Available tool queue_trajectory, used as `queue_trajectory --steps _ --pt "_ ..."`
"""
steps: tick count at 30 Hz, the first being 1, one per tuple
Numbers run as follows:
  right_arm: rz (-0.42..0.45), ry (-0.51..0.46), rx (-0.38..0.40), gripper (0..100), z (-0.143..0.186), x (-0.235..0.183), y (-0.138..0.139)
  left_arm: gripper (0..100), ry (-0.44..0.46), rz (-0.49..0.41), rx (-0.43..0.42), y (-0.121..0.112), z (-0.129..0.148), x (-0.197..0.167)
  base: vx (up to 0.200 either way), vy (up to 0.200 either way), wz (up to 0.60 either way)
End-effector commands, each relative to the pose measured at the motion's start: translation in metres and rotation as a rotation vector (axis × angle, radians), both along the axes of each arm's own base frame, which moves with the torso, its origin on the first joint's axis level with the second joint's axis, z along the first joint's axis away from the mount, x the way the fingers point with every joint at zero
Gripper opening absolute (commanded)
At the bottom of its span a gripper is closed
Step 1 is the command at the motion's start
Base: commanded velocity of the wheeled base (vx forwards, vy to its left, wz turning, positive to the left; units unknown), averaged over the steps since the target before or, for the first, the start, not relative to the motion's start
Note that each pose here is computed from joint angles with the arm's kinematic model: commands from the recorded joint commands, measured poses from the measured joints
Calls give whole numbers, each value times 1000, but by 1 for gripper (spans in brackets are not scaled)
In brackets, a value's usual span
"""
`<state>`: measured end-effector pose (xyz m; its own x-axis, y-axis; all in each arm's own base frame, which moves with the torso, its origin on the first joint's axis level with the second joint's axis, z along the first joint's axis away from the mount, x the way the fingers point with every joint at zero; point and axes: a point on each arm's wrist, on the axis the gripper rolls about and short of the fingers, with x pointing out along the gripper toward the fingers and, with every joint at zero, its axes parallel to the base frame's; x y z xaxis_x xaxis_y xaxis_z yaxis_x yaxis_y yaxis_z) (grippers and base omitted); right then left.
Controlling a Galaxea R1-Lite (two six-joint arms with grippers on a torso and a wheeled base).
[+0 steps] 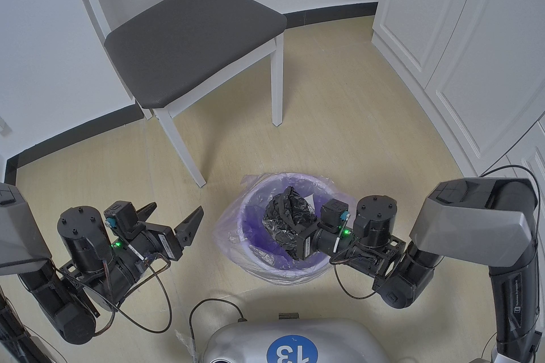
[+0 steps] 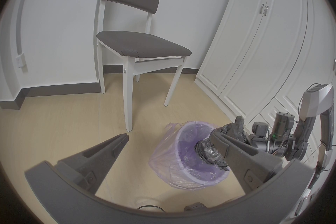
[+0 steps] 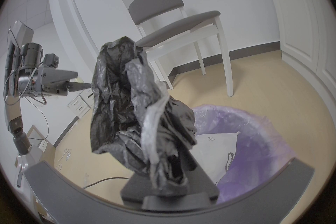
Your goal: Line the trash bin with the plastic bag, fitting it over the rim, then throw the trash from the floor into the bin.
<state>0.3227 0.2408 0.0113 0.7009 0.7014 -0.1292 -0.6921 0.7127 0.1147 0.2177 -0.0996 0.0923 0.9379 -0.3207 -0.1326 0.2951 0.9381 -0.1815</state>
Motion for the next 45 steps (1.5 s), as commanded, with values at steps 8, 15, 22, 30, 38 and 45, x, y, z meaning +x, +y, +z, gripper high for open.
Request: queue_trajectory --steps 8,15,22,30,38,45 --pt "-60 112 18 0 -48 34 -1 100 -15 14 -6 3 1 2 0 0 0" --pt "-87 143 23 0 -60 48 -3 100 -11 15 -6 3 0 3 0 0 0" --pt "-97 169 64 0 -63 52 0 100 -10 13 -4 2 0 3 0 0 0" --pt "-101 167 67 0 -69 55 3 100 -10 13 -4 2 0 3 0 0 0" --pt "-105 178 56 0 -73 52 4 100 -12 14 -4 2 0 3 0 0 0" --pt "-105 169 62 100 -69 52 4 100 -11 16 -6 3 0 4 0 0 0"
